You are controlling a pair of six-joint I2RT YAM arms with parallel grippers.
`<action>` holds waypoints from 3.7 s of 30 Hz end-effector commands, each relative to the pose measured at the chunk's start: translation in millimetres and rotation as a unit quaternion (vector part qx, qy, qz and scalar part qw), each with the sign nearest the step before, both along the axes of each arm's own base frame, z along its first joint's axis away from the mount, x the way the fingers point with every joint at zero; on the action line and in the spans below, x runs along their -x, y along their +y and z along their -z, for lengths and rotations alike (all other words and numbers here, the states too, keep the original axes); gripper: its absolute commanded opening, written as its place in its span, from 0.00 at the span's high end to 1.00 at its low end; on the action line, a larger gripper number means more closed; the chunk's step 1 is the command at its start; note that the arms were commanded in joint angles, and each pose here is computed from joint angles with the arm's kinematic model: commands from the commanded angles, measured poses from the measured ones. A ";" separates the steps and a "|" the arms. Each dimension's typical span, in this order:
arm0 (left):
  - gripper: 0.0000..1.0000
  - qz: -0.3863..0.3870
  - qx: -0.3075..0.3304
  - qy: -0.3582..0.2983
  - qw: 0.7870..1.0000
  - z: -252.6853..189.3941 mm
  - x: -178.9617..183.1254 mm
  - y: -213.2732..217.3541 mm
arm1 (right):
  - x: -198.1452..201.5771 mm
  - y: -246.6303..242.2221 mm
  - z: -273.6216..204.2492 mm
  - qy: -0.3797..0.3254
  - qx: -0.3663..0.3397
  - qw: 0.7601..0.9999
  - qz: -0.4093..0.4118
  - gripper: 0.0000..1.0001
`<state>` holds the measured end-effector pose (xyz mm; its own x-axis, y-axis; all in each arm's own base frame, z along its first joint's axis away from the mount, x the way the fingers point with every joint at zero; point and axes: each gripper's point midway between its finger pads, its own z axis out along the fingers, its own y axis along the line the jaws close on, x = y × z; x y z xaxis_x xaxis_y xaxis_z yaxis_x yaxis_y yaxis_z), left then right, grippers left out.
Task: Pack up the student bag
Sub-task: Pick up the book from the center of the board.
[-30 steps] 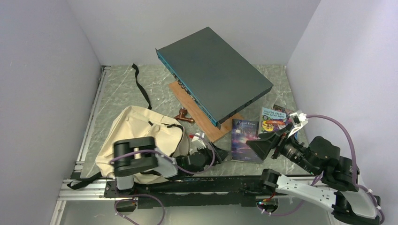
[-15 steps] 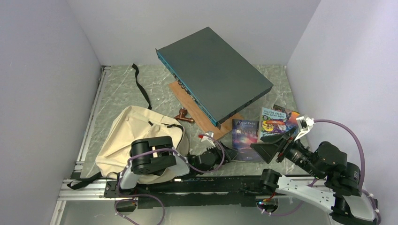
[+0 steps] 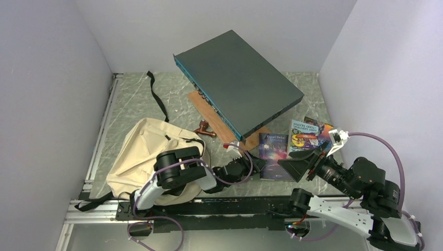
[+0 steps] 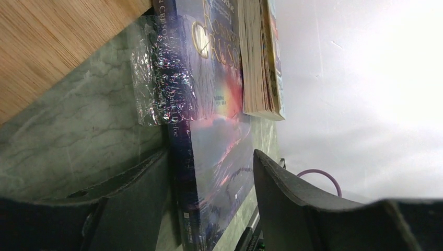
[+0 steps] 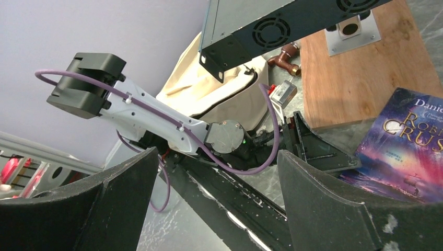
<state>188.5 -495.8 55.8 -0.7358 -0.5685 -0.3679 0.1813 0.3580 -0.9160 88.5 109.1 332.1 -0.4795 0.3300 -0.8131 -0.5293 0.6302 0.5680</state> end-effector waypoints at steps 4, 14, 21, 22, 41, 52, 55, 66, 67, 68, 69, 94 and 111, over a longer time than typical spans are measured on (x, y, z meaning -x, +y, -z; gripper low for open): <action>0.40 0.005 0.001 0.015 1.000 10.4 -5.8 -8.3 | -2.6 8.1 -16.1 -0.011 -0.019 1.000 -0.005 0.14; 0.59 0.012 0.014 0.023 1.000 18.5 -8.8 -10.9 | -5.0 13.2 -15.1 -0.009 -0.014 1.000 -0.005 0.13; 0.87 0.005 0.010 -0.006 1.000 4.7 -13.1 10.2 | -5.2 12.3 -11.5 -0.005 -0.013 1.000 -0.003 0.13; 0.90 0.001 0.007 -0.013 1.000 0.7 -14.1 16.7 | -5.3 11.8 -11.3 -0.006 -0.012 1.000 -0.002 0.13; 0.77 0.018 0.009 -0.025 0.999 -10.1 2.9 89.8 | -9.6 14.6 -5.3 -0.006 0.004 1.000 0.003 0.12; 0.47 0.134 -0.077 -0.039 0.987 11.5 9.7 60.1 | -9.3 13.5 -2.2 -0.002 0.003 1.000 0.005 0.12; 0.47 0.158 -0.068 -0.021 0.985 20.2 9.3 55.6 | -9.4 13.9 -2.2 -0.003 0.002 1.000 0.005 0.12; 0.97 0.226 0.054 -0.023 0.972 -18.8 22.0 51.7 | -10.5 15.1 -1.1 -0.002 0.008 1.000 0.005 0.12; 0.99 0.226 0.052 -0.031 0.972 -25.8 23.1 55.6 | -10.8 15.4 0.2 -0.001 0.010 1.000 0.006 0.11; 1.00 0.227 0.046 -0.043 0.972 -36.0 24.3 58.7 | -11.1 16.0 1.1 0.000 0.012 1.000 0.005 0.11; 1.00 0.227 0.038 -0.050 0.972 -41.6 26.2 63.1 | -11.4 16.9 2.1 0.000 0.014 1.000 0.005 0.11; 1.00 0.154 -0.254 -0.178 0.938 -157.3 68.6 254.8 | -6.6 102.3 5.2 -0.042 0.060 0.987 -0.144 0.07; 1.00 0.117 -0.326 -0.283 0.894 -273.5 89.4 352.0 | -26.9 192.2 -32.3 -0.084 0.090 0.965 -0.232 0.04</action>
<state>94.3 -156.6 264.2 -0.5736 0.0860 -0.8146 0.6074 0.7119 -0.3525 104.5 283.4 320.8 -0.4912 -0.0814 -0.8672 -0.8044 0.4244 0.4158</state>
